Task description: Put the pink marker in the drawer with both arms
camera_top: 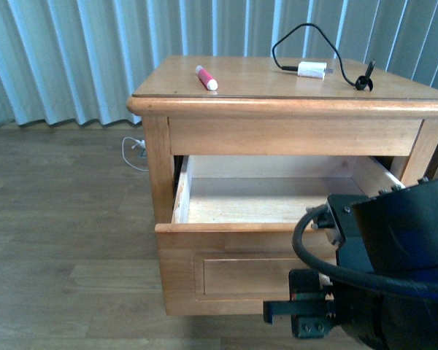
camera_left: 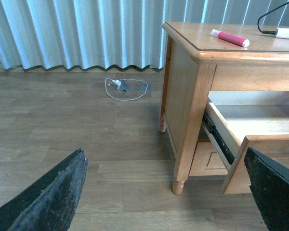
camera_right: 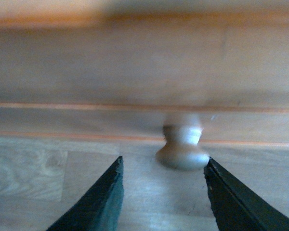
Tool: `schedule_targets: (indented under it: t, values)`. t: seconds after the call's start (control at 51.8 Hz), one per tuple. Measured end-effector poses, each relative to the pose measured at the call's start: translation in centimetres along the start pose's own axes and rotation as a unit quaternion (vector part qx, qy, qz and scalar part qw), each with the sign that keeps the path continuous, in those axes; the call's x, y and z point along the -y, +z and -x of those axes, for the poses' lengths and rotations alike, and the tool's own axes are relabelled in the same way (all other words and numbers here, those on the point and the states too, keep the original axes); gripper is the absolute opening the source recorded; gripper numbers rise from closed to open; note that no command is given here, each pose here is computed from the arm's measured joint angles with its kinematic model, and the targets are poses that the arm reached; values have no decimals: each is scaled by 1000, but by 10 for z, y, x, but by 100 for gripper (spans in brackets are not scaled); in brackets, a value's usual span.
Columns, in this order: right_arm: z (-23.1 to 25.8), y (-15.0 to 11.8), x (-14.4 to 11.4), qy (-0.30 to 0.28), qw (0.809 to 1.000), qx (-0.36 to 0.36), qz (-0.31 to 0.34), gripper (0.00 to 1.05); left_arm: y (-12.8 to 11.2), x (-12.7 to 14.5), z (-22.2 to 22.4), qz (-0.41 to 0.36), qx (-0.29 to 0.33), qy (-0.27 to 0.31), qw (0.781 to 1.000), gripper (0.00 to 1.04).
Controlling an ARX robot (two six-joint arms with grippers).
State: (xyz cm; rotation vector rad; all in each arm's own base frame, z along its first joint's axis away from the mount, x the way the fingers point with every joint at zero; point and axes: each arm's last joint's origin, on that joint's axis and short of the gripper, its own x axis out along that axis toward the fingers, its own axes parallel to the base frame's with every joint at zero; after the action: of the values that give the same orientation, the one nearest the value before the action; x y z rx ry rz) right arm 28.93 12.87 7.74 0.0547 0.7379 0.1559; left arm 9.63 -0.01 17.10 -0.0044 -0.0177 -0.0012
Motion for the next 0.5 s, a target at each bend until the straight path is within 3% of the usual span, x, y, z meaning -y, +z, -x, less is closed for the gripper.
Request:
schedule_targets:
  t: [0.135, 0.27, 0.502]
  values:
    - [22, -2, -1, 14, 1000, 0, -5, 68, 0, 0, 0, 0, 0, 0, 1000, 99]
    - [73, 8, 7, 26, 999, 34, -18, 98, 0, 0, 0, 0, 0, 0, 1000, 99]
    - [163, 29, 30, 43, 991, 115, -43, 96, 0, 0, 0, 0, 0, 0, 1000, 99]
